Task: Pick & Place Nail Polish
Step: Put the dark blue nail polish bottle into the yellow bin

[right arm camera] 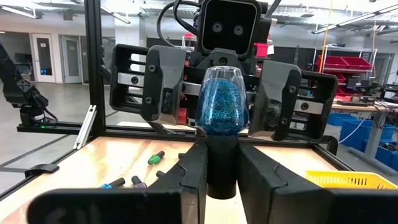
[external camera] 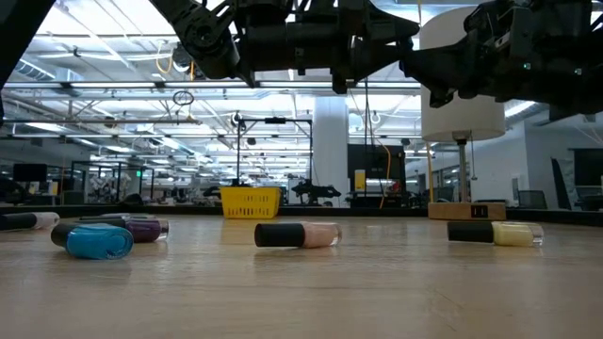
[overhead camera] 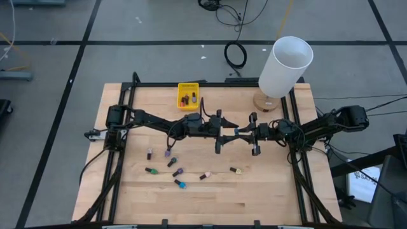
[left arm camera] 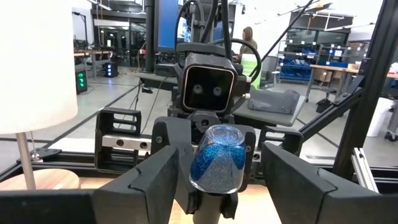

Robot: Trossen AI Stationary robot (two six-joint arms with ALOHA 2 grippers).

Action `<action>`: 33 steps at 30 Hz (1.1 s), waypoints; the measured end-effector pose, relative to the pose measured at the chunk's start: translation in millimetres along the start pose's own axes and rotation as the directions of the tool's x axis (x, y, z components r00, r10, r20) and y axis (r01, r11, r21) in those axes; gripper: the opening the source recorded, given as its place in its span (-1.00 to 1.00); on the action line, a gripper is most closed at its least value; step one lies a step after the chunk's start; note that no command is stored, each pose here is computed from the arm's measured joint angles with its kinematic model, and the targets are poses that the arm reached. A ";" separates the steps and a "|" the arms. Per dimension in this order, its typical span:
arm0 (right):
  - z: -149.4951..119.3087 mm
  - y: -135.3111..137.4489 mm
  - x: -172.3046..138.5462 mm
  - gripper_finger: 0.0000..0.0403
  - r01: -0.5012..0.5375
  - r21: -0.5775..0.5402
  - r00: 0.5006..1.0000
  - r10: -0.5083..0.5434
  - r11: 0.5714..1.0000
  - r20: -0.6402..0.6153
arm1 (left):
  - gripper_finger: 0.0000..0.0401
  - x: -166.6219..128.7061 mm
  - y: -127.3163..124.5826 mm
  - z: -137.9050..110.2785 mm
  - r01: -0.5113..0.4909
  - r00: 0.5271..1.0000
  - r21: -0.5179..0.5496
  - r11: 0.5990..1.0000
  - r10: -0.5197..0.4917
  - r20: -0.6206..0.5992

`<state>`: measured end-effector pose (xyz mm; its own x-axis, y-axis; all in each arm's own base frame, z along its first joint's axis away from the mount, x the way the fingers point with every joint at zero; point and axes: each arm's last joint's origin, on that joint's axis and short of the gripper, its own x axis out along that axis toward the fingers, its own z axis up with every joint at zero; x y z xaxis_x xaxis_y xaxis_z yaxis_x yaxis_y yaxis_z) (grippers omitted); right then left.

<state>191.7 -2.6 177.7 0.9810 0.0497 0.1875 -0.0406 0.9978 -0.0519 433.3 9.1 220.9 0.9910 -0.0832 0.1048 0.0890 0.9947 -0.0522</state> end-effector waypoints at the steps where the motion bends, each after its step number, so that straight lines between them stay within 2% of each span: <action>1: 0.0 0.1 0.0 -0.75 0.000 0.000 1.000 0.000 1.000 0.000 | 0.12 0.0 0.2 0.4 0.000 1.000 0.000 1.000 0.000 0.003; 33: 0.8 -0.1 0.0 -0.75 0.004 -0.004 1.000 -0.004 1.000 0.008 | 0.12 -0.2 1.9 2.2 -0.012 1.000 0.019 1.000 0.011 0.022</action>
<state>191.6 -2.7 178.4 0.9797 0.0462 0.1953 -0.0361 0.9978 -0.0552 433.0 11.1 222.9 0.9895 -0.0708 0.1262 0.0757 0.9965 -0.0344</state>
